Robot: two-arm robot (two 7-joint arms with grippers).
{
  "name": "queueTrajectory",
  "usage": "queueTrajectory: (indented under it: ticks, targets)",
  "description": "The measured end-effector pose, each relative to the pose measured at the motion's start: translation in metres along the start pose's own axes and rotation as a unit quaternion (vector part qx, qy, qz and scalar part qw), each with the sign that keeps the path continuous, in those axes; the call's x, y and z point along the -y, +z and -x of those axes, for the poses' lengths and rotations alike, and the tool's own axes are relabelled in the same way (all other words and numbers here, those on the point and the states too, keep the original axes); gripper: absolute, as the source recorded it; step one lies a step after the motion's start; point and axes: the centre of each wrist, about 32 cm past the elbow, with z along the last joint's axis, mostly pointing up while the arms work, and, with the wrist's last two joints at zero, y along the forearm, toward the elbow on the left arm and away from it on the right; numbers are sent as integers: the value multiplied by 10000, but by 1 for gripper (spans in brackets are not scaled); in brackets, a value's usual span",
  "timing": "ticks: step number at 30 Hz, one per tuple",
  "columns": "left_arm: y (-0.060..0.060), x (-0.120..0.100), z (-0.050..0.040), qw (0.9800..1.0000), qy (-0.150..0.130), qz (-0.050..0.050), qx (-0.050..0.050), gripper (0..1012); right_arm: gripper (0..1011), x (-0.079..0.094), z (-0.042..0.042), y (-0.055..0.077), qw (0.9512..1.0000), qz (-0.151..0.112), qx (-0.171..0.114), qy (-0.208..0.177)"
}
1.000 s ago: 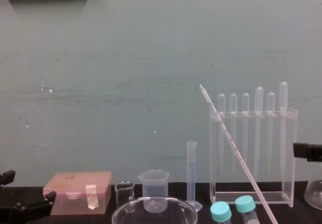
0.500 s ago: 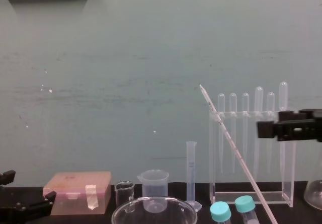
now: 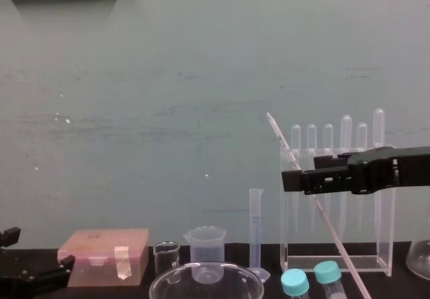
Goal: Hold the thermometer with one hand and immerse one end into the beaker, then reinsert it into the test tube rack.
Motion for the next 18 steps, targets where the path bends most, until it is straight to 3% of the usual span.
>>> queueTrajectory:
  ticks: [18]
  targets:
    - [0,0,0,10000,0,0,0,1008,1003,-188,17,68,9996,167,-122,-168]
